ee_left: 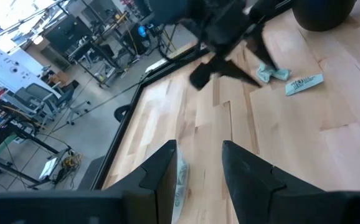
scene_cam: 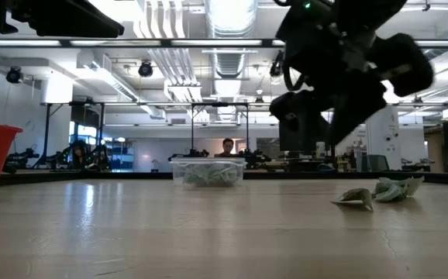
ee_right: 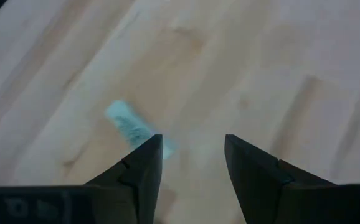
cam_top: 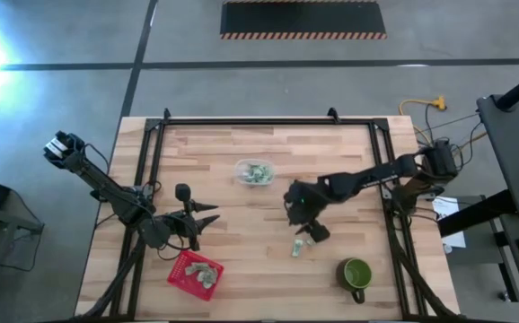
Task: Pick and place items into bin
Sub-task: Put the stevia packet into the transparent bin
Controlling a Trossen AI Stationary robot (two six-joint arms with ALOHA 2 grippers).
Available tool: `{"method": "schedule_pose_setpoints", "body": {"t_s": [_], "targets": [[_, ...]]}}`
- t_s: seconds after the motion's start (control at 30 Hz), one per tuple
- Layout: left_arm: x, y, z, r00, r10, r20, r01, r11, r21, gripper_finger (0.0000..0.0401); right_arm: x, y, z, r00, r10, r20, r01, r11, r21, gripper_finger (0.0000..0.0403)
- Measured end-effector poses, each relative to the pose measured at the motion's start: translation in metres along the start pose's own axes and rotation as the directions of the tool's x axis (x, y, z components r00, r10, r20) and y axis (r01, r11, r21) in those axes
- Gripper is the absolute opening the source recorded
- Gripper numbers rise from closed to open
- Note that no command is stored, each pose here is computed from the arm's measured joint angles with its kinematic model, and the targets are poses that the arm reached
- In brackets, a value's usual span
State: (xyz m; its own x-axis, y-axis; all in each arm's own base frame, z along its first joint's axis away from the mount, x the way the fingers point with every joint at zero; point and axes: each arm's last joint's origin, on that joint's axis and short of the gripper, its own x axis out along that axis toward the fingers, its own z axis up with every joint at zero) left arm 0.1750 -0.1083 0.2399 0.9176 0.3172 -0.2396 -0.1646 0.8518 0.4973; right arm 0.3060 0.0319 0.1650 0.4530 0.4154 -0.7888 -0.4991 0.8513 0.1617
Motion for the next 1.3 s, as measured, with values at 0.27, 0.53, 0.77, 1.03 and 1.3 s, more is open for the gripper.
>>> {"method": "schedule_pose_setpoints", "body": {"t_s": [0.27, 0.53, 0.77, 1.03, 1.3], "targets": [[0.000, 0.000, 0.000, 1.000, -0.001, -0.002, 0.001, 1.000, -0.011, 0.0111, 0.014, 0.020, -0.011, 0.999, 0.039, -0.012, -0.039, 0.999, 0.031, 0.0139], [0.000, 0.000, 0.000, 1.000, -0.002, -0.002, 0.002, 1.000, -0.012, 0.0111, 0.024, 0.030, -0.016, 0.998, 0.042, 0.052, -0.043, 0.999, 0.008, 0.0144], [0.000, 0.000, 0.000, 1.000, -0.002, -0.002, 0.002, 1.000, -0.012, 0.0111, 0.029, 0.040, -0.015, 0.999, 0.007, 0.049, -0.005, 0.999, -0.034, 0.0156], [0.000, -0.001, -0.001, 1.000, -0.002, -0.003, 0.002, 1.000, -0.009, 0.0111, 0.037, 0.054, -0.024, 0.994, -0.082, 0.065, 0.089, 0.990, -0.110, 0.0173], [0.000, -0.001, -0.001, 1.000, -0.003, -0.004, 0.003, 1.000, -0.008, 0.0111, 0.040, 0.055, -0.030, 0.989, -0.104, 0.103, 0.114, 0.988, -0.100, 0.0198]]}}
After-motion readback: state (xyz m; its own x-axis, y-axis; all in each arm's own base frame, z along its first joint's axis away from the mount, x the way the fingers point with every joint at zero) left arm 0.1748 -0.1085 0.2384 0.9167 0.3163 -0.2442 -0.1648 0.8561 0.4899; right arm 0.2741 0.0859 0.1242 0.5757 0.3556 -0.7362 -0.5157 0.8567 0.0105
